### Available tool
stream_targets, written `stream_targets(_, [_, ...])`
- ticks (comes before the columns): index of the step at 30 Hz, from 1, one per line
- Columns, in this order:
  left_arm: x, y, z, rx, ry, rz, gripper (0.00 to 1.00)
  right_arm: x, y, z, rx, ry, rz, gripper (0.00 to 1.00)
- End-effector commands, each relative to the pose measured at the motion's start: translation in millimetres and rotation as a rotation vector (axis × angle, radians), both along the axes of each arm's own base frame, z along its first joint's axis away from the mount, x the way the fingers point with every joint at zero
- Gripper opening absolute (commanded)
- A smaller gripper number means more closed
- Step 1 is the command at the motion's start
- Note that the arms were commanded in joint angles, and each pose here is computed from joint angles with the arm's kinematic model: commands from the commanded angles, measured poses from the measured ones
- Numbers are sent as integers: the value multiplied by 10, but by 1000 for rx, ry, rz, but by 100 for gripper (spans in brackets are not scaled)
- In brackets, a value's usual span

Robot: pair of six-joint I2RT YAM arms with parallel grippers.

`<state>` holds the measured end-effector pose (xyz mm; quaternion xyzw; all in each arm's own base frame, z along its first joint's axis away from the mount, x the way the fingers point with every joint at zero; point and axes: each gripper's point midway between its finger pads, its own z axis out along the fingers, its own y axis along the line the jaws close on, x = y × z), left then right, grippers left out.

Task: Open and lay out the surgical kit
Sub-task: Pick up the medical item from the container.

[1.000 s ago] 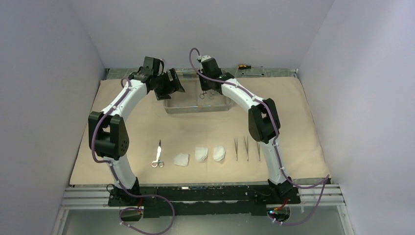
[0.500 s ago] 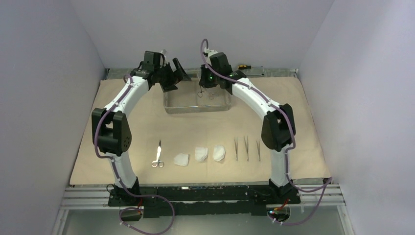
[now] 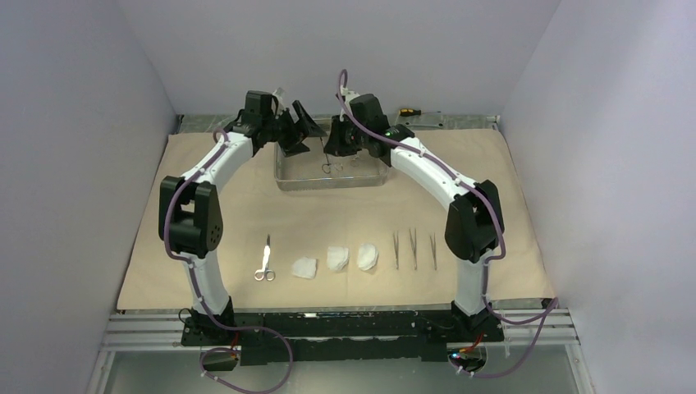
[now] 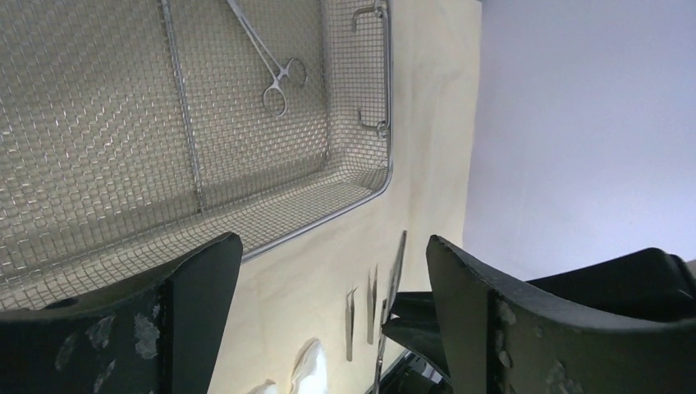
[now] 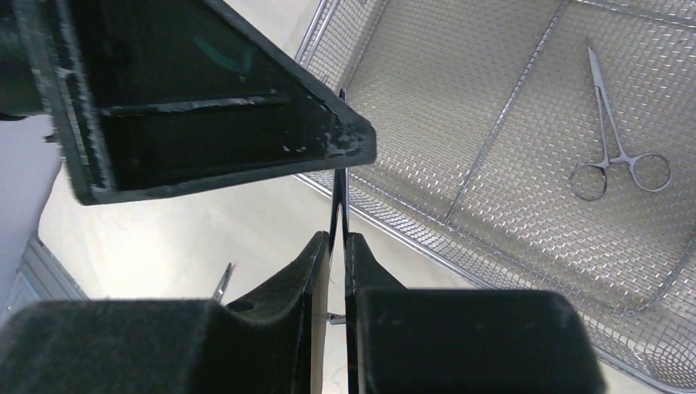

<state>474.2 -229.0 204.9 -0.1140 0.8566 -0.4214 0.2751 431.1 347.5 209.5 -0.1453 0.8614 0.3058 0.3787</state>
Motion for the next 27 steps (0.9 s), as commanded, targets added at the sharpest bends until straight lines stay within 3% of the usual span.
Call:
stream_targets(1, [-59,-41,244,-58,-46,-20,82,-16,113,333,73,-53,30,11])
stream_targets(6, [-104,-117,193,-100,8,-58,49,-30,194,345,86,-41,50,10])
stream_targets(12, [-216,-129,165,-113,58,-76,23,6,294,191,67,-10,61,11])
stream_targets(14, [-262,-118,149,-99,60,-90,4,16,328,143,65,-5,61,11])
stream_targets(15, [-275,-106,138,-88,60,-92,0,14,343,145,65,-3,65,10])
stream_targets(19, [-304,-30,125,-39,37,-104,0,-41,353,203,73,0,85,15])
stream_targets(21, [-316,16,159,-29,2,-132,0,-112,326,291,99,-6,106,26])
stream_targets(23, [-357,46,237,-44,-35,-183,0,-232,277,350,136,-9,136,45])
stream_targets(27, [-474,109,450,-76,-114,-299,0,-436,130,617,234,-57,172,61])
